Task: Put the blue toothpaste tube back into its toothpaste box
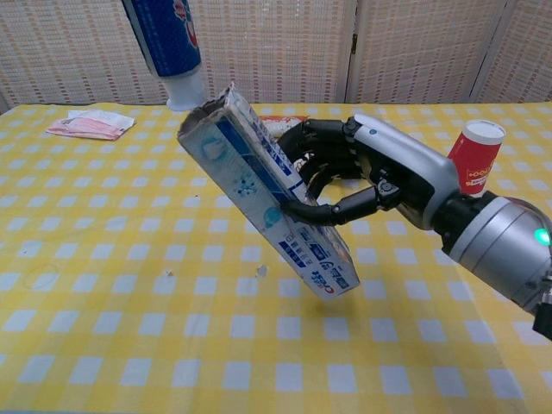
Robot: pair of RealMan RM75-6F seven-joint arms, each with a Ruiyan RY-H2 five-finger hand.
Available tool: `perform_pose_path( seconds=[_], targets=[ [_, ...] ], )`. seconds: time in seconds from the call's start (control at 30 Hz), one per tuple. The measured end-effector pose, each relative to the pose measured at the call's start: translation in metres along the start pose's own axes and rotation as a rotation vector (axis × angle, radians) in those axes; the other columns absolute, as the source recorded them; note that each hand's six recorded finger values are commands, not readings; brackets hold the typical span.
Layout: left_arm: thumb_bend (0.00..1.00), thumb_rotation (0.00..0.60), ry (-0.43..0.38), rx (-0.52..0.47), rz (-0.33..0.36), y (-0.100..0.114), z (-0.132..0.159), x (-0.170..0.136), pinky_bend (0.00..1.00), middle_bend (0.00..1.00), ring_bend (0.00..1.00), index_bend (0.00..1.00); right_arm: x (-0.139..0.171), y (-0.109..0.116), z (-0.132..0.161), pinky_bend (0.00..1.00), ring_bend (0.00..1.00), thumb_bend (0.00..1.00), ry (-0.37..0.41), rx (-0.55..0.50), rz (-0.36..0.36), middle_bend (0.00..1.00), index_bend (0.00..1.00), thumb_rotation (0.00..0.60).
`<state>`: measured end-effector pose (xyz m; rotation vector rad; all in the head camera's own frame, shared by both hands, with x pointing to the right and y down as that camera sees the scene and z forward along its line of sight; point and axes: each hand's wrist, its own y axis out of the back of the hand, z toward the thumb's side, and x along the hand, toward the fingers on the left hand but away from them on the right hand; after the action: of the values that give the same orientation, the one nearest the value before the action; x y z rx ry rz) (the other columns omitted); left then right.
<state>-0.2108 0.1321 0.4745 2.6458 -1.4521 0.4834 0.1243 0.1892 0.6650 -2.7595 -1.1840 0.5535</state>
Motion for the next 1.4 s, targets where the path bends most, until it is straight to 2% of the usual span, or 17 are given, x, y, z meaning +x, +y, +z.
perform_pose_path(
  seconds=[0.5,0.77,1.13,1.4],
  targets=[
    [0.40,0.600,-0.010,-0.020,0.004,-0.007,0.000,0.004,1.00,1.00,1.00,0.82,-0.013,-0.018,-0.004,0.45,0.46,0.30,0.042,-0.121,0.004,0.43,0.41,0.600],
    [0.40,0.600,-0.024,-0.025,0.009,-0.010,0.001,0.003,1.00,1.00,1.00,0.82,-0.023,-0.023,0.003,0.45,0.46,0.30,0.093,-0.169,0.005,0.43,0.41,0.600],
    [0.40,0.600,-0.029,-0.018,0.039,-0.007,-0.001,0.000,1.00,1.00,1.00,0.82,-0.021,-0.006,0.014,0.45,0.46,0.30,0.150,-0.212,-0.035,0.43,0.41,0.600],
    [0.40,0.600,0.007,-0.010,0.032,-0.009,-0.009,-0.003,1.00,1.00,1.00,0.82,-0.020,0.000,0.023,0.45,0.46,0.30,0.170,-0.230,-0.044,0.43,0.40,0.600]
  ],
)
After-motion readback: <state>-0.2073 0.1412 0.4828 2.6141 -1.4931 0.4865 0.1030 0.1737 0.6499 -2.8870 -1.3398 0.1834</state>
